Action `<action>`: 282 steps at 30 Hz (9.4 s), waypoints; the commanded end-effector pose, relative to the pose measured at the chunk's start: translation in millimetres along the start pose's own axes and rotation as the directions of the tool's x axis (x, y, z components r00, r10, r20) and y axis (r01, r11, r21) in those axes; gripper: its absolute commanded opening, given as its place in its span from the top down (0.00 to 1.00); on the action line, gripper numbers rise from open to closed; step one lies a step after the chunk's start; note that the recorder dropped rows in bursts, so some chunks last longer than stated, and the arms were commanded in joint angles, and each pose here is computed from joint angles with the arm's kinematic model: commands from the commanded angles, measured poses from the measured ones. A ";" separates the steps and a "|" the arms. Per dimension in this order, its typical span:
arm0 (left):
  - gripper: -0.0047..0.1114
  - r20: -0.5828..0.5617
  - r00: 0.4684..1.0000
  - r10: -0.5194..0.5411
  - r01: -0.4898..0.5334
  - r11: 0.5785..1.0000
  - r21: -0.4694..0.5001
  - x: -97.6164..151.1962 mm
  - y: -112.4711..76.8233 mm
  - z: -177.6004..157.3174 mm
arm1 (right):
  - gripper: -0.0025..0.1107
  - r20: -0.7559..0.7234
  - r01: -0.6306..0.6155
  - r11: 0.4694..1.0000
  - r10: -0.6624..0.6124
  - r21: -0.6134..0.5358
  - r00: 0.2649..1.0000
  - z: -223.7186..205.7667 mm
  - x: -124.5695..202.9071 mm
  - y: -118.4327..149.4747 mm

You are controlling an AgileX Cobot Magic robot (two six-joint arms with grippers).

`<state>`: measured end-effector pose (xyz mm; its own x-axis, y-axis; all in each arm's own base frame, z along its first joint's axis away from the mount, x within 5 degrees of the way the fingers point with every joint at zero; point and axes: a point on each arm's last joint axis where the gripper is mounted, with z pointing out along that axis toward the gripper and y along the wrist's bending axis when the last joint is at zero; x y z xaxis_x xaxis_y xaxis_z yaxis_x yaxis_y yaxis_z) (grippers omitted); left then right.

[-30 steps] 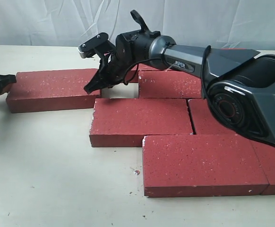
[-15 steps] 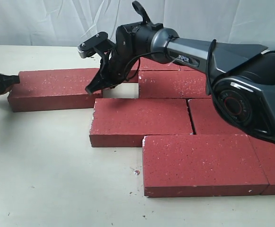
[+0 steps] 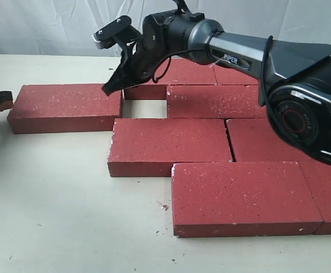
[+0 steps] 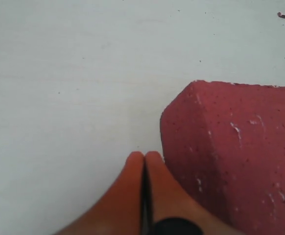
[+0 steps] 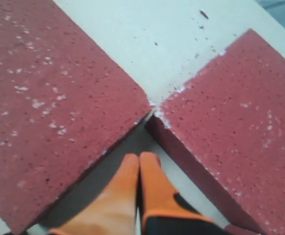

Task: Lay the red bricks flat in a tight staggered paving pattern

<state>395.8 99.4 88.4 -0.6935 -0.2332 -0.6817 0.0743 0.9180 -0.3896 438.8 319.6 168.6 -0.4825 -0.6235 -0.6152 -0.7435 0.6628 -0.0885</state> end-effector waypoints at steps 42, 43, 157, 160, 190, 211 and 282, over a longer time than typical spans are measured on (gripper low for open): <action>0.96 0.020 1.000 0.000 -0.003 0.995 0.101 0.8 -6.3 2.0 | 0.99 -0.096 0.032 0.998 -0.028 0.049 0.995 -4.6 8.7 -12.4; 0.96 0.022 1.000 0.000 -0.003 0.994 0.111 0.6 -7.2 2.0 | 0.99 -0.115 0.040 0.998 -0.033 0.056 0.993 -17.5 5.3 -15.5; 0.96 0.010 0.673 0.739 -0.730 0.663 0.166 -29.4 -266.2 -76.9 | 0.99 -0.079 0.053 0.996 -0.047 0.069 0.996 -186.3 99.3 -31.5; 0.96 -0.058 0.711 0.701 -0.682 0.707 0.187 -30.5 -268.1 -80.6 | 0.99 -0.132 0.055 0.998 -0.051 0.030 0.990 -198.4 90.6 -32.9; 0.96 0.077 0.784 0.616 -0.574 0.766 -0.289 -34.7 -225.2 -214.7 | 0.99 0.397 -0.444 0.711 0.248 0.545 0.884 -368.8 197.8 -68.3; 0.96 0.277 0.751 0.599 -0.522 0.796 -0.307 -25.3 -231.7 -245.0 | 0.99 0.757 -0.561 0.674 0.005 0.480 0.654 -420.4 258.9 26.0; 0.96 0.569 0.560 0.602 -0.474 0.796 -0.376 114.9 -198.1 -307.3 | 0.99 0.749 -0.566 0.675 0.030 0.473 0.662 -427.6 269.9 40.4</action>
<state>86.3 -11.7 291.5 0.0741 0.2439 -0.9670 0.1201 0.9604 0.2514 81.1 0.9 335.1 0.0098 -0.0846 -0.9964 -0.0113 0.9963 -0.0847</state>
